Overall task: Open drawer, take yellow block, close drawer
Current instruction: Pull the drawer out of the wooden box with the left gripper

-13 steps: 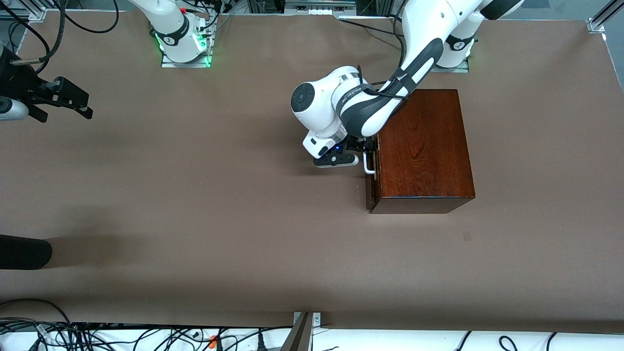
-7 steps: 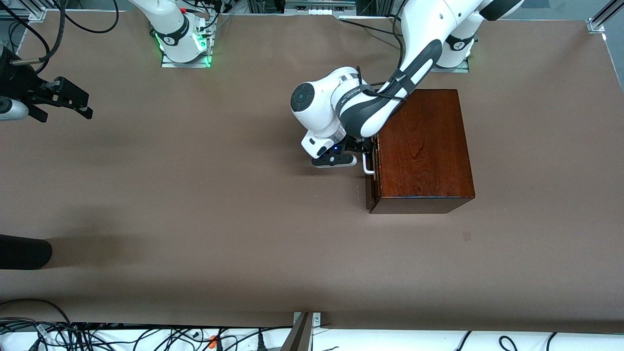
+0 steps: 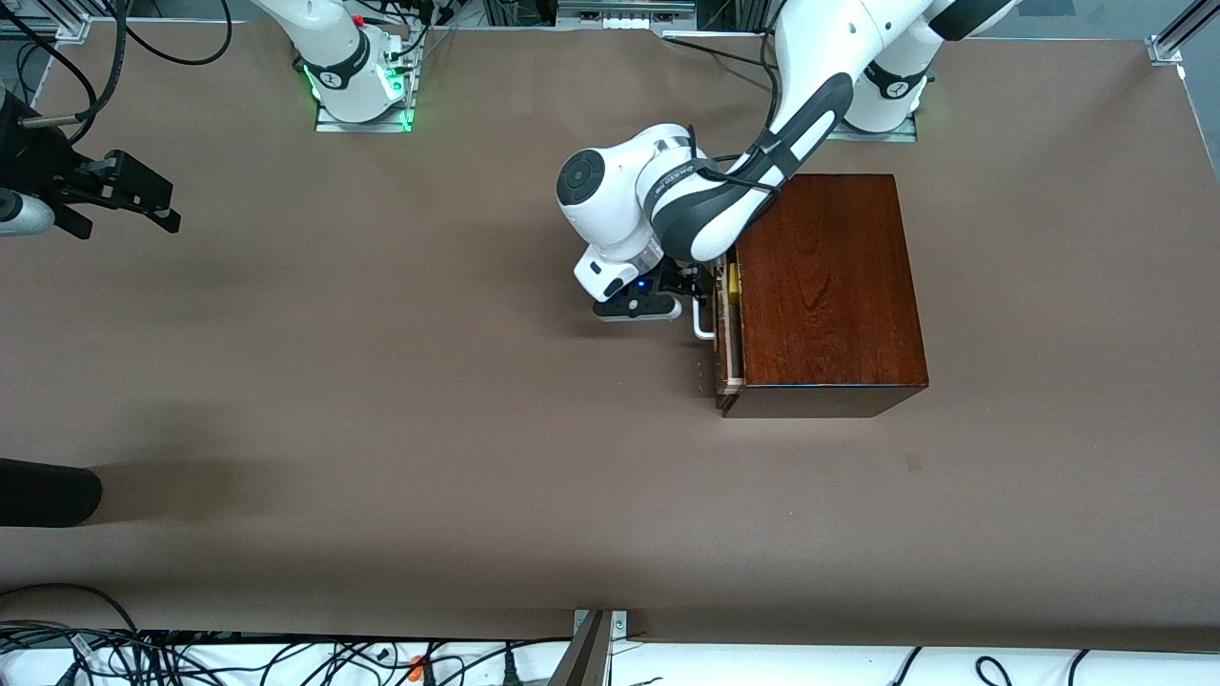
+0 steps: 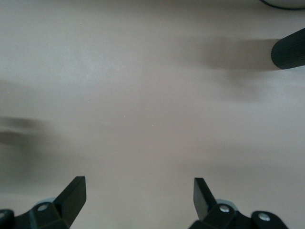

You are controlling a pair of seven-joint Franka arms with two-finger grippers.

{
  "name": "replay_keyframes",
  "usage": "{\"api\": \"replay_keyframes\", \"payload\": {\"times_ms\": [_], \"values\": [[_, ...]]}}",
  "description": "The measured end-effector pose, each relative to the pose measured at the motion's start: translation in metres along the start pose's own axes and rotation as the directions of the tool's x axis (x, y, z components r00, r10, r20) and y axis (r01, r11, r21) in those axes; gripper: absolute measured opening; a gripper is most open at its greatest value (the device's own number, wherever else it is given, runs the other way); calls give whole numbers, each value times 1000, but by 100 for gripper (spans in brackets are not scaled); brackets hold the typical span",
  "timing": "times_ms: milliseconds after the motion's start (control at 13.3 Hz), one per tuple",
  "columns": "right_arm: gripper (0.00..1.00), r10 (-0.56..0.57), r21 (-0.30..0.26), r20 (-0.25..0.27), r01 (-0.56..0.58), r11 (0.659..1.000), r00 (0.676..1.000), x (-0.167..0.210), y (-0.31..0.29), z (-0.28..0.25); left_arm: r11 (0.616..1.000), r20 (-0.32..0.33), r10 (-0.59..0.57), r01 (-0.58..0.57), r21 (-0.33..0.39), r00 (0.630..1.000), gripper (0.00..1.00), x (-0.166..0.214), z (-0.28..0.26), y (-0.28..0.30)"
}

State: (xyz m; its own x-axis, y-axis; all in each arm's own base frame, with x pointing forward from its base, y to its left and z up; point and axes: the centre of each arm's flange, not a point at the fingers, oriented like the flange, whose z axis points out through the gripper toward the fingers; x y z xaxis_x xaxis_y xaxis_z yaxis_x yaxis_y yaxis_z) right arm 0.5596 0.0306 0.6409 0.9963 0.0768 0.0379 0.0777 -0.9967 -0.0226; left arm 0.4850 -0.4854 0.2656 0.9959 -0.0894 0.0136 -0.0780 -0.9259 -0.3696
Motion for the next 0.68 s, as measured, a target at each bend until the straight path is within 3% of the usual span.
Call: {"api": "replay_keyframes", "payload": {"times_ms": [676], "values": [[100, 0, 0, 0, 0, 1000, 1000, 0, 0, 0, 998, -15, -61, 61, -27, 998, 100, 2, -11, 29]]}}
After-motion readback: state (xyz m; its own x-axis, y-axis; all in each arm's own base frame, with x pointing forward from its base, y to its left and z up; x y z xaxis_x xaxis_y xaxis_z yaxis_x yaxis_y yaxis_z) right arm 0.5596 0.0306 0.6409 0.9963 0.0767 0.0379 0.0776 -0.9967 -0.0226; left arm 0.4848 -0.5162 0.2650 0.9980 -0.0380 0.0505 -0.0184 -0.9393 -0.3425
